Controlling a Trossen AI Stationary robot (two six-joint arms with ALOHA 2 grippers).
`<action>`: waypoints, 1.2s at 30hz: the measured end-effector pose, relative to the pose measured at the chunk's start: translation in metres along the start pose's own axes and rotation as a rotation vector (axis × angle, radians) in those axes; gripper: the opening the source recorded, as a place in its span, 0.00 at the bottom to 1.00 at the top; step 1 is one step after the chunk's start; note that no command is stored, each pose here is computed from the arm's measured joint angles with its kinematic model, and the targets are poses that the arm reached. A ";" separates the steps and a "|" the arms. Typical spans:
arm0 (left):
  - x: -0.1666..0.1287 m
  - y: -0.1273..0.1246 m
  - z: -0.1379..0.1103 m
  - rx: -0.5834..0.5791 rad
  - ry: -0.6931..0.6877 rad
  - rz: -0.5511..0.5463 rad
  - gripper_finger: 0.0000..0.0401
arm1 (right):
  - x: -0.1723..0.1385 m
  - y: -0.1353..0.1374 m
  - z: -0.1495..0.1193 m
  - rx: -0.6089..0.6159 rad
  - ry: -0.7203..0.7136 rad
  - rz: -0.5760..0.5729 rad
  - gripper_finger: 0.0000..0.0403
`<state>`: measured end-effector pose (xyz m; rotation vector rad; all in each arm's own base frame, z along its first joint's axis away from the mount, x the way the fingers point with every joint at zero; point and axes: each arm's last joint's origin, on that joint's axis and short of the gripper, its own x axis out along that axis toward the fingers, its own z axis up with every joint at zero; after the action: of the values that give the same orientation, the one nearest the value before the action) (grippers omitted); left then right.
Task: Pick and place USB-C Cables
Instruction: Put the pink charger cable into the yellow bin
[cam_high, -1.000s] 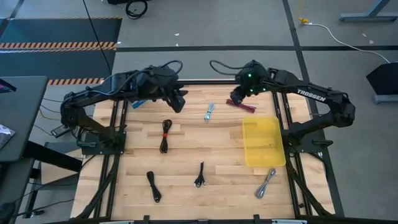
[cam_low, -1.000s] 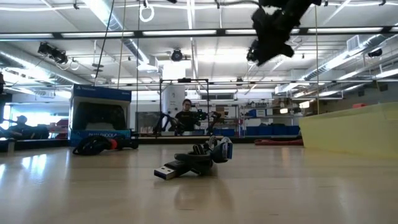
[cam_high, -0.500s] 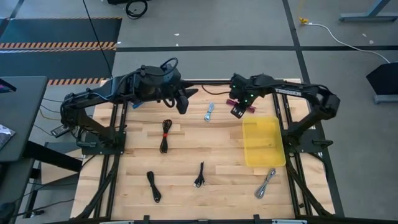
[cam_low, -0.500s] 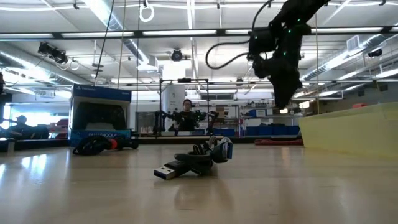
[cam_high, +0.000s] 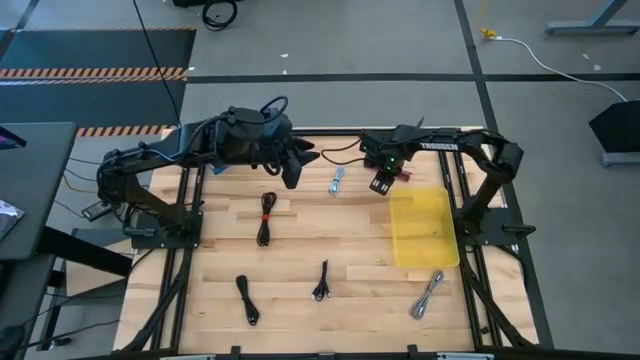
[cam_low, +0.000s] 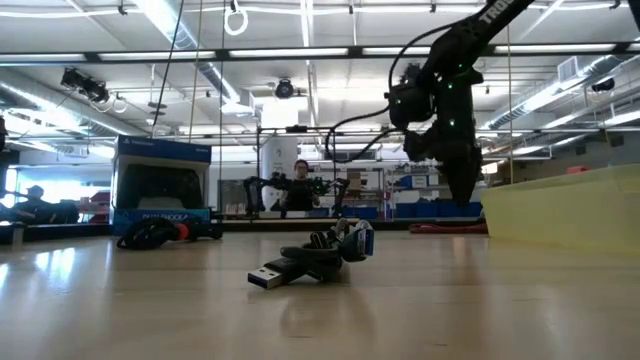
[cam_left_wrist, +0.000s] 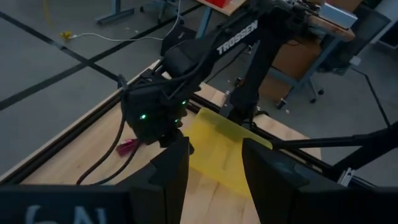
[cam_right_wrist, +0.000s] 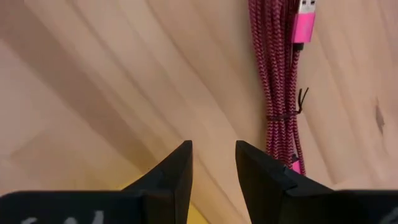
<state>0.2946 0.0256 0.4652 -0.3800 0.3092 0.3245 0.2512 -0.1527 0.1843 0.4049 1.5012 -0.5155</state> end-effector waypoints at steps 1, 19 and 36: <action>0.000 -0.002 -0.001 0.001 0.001 -0.005 0.39 | 0.002 0.000 0.000 -0.001 0.009 -0.019 0.32; -0.002 -0.011 -0.005 -0.090 0.013 -0.034 0.39 | 0.007 -0.019 0.006 0.021 -0.016 -0.122 0.35; -0.005 -0.023 -0.007 -0.168 0.009 -0.083 0.39 | 0.021 -0.026 0.001 0.034 -0.029 -0.078 0.50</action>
<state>0.2967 0.0016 0.4677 -0.5578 0.2749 0.2680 0.2375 -0.1762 0.1653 0.3655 1.4861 -0.6067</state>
